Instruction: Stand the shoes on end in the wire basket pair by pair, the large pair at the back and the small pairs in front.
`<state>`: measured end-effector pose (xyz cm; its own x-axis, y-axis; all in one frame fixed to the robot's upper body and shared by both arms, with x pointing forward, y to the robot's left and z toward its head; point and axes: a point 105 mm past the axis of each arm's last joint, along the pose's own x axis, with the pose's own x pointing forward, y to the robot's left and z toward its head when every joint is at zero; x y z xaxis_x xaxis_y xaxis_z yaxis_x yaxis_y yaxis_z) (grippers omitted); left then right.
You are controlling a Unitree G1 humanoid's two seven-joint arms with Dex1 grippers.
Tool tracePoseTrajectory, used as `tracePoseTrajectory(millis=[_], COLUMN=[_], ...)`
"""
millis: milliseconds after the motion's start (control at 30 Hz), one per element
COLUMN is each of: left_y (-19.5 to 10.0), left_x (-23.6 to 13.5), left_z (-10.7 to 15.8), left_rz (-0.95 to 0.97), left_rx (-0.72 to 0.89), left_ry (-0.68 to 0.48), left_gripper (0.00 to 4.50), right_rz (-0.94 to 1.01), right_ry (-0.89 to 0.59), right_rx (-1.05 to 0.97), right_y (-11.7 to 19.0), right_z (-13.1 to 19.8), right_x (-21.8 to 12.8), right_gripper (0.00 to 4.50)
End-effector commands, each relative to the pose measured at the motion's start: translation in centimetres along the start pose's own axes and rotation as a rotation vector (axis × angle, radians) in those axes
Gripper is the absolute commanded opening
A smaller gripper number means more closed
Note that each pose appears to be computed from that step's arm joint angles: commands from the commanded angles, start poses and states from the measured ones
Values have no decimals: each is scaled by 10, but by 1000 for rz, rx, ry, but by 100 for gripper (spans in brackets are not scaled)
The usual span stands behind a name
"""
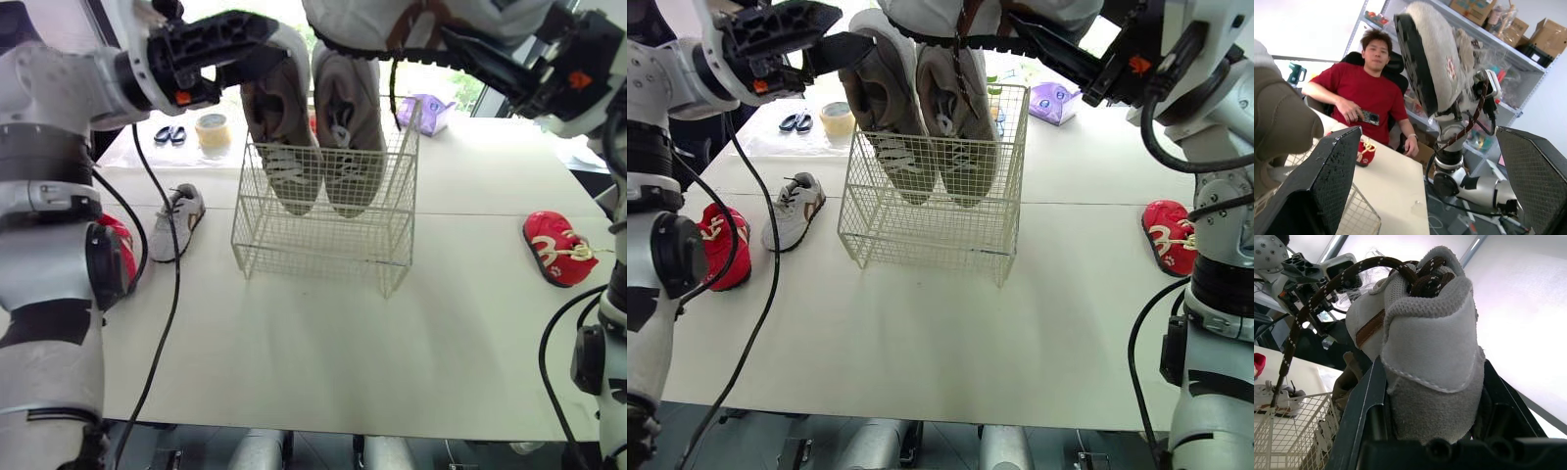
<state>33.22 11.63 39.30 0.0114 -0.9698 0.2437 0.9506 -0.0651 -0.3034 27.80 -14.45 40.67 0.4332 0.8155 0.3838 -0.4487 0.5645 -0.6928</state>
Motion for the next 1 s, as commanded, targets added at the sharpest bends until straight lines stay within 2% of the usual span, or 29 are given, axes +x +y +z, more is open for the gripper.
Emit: tracePoseTrajectory(millis=[33, 400, 633, 733, 933, 967, 1000], left_y=[-7, -8, -7, -6, -4, -2, -1], left_x=[8, 19, 24, 24, 21, 21, 20], left_z=[10, 12, -1, -6, -6, -6, -6], left_rz=[-45, -108, -137, -151, -144, -136, -132], left_rx=[39, -10, -60, -79, -94, -94, -89], left_ry=[-16, -36, 9, 16, 0, -7, -13], left_gripper=[450, 450, 450, 373, 85, 45, 28], right_rz=[25, 85, 101, 113, 128, 145, 163], right_ry=[-66, -69, -86, -89, -76, -64, -55], right_rx=[-53, -57, -60, -63, -58, -43, -23], right_y=[0, 15, 23, 27, 32, 34, 37], right_z=[18, 12, 13, 14, 13, 12, 11], right_x=[3, 12, 16, 17, 17, 16, 15], right_gripper=[162, 162, 162, 160, 160, 160, 160])
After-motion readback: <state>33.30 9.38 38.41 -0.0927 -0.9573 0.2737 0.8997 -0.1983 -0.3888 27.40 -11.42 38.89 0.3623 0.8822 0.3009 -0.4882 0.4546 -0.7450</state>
